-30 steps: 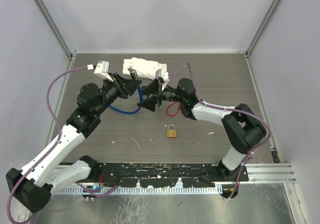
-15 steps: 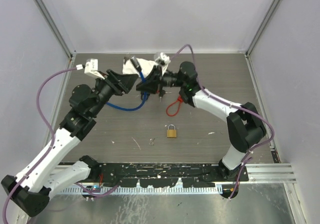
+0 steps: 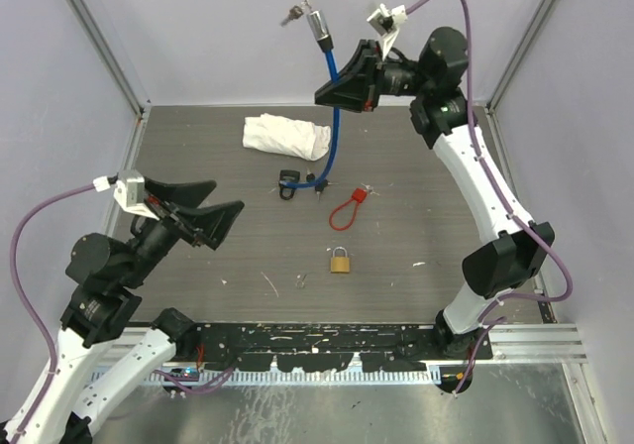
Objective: Lock with the key
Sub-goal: Adjust the lock.
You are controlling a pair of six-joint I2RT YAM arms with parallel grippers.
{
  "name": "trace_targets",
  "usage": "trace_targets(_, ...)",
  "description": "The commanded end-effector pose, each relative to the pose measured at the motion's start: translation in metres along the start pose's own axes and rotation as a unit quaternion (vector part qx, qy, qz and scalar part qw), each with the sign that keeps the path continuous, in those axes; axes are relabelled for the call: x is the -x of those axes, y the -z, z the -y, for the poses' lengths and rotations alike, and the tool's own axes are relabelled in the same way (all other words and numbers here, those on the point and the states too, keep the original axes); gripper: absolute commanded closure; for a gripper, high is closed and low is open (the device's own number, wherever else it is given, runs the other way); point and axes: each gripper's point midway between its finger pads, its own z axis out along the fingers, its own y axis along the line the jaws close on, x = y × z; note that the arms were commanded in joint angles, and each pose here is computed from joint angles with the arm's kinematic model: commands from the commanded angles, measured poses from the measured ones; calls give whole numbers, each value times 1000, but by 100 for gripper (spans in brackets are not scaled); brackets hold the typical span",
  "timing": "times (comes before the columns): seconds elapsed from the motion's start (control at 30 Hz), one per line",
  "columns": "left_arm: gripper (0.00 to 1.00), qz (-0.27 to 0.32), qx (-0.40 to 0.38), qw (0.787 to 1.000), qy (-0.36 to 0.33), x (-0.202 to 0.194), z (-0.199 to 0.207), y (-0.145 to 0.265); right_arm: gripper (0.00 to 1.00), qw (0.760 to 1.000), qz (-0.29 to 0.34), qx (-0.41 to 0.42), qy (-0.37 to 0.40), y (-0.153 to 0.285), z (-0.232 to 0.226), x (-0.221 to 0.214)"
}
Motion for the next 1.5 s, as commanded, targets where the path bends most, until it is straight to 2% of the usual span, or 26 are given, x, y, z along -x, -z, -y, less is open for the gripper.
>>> trace_targets(0.0, 2, -71, -60, 995, -40, -32, 12, 5, 99, 1000, -14, 18, -19, 25, -38, 33)
trace_targets(0.47, 2, -86, -120, 979, -143, 9, 44, -15, 99, 1000, -2, -13, 24, 73, -80, 99)
trace_targets(0.7, 2, -94, -156, 973, -140, 9, 53, -43, 99, 990, 40, -114, 74, 109, -59, 134)
trace_targets(0.8, 1, -85, -166, 972, -142, 10, 56, -51, 99, 964, 64, -225, 125, 122, -24, 140)
trace_targets(0.93, 1, -80, -160, 971, -157, 11, 51, -60, 99, 926, 68, -311, 203, 132, -11, 153)
trace_targets(1.13, 0, -129, -106, 966, -199, -4, 22, -69, 99, 855, 7, -433, 286, 168, -10, 171)
trace_targets(1.2, 2, -135, -104, 962, -215, -5, 18, -71, 99, 835, -27, -461, 301, 182, -12, 164)
trace_targets(1.33, 4, -142, -122, 951, -245, -8, 19, -73, 99, 819, -94, -480, 301, 197, -17, 136)
trace_targets(1.47, 6, -132, -182, 930, -291, -13, 32, -68, 99, 834, -164, -454, 268, 200, -15, 88)
